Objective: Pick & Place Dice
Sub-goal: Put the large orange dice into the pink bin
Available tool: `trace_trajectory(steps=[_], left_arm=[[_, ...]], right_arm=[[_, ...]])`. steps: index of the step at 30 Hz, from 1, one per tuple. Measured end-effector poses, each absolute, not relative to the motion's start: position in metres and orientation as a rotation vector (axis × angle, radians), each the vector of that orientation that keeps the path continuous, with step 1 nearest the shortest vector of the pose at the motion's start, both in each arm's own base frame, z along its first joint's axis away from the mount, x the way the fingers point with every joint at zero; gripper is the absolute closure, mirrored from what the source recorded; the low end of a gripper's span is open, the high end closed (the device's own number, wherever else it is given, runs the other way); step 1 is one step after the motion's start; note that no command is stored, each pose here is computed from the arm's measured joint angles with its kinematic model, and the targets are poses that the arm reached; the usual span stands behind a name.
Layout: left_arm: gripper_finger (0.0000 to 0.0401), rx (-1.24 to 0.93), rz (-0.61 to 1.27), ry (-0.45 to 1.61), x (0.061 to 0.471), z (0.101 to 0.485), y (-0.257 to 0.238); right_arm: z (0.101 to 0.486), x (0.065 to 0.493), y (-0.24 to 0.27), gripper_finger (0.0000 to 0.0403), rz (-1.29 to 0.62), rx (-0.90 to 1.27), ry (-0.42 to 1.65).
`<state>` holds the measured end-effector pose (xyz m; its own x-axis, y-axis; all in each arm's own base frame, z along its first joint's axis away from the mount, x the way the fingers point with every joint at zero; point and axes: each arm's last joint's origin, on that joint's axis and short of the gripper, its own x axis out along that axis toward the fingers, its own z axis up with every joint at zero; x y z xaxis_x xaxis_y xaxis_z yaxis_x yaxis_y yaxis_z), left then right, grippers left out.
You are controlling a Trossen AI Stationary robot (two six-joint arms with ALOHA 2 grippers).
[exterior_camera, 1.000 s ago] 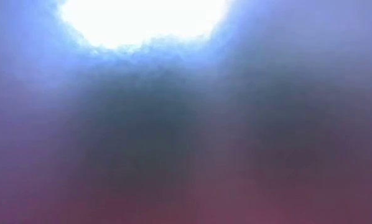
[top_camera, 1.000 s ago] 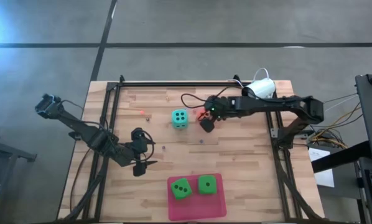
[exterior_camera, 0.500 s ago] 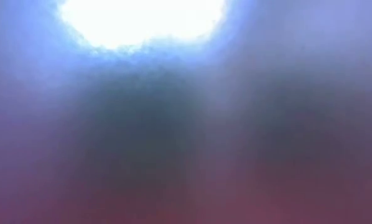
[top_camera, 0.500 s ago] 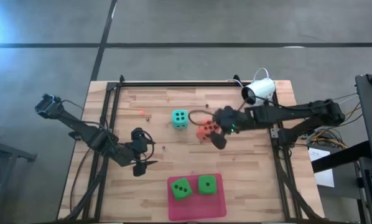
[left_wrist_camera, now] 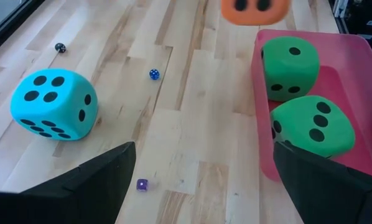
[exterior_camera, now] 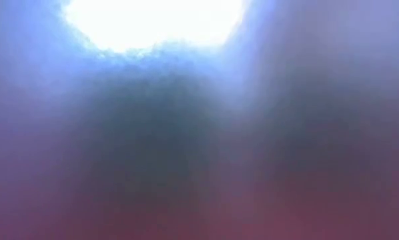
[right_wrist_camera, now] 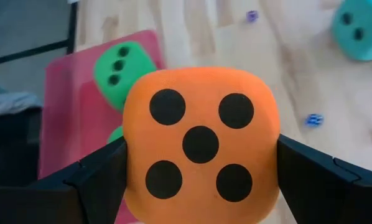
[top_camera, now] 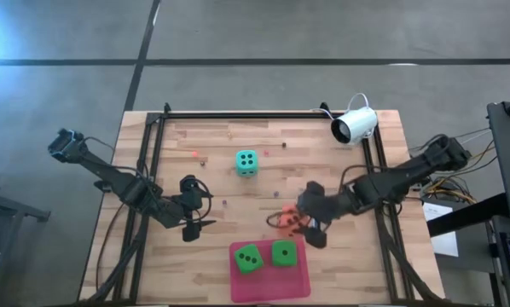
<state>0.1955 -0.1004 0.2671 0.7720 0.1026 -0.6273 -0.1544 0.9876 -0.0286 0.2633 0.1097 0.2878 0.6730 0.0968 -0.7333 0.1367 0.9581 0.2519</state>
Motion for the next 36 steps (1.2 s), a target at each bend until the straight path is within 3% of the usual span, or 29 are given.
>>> trace_trajectory(steps=[11,36], left_arm=[[0.0020,-0.081,0.139,0.673,0.196,0.267,-0.100],[0.0019,-0.081,0.140,0.674,0.196,0.267,-0.100]], right_arm=[[0.260,0.273,0.141,0.0062,0.012,0.287,0.904],[0.272,0.314,0.190,0.0061,0.034,0.162,1.071]])
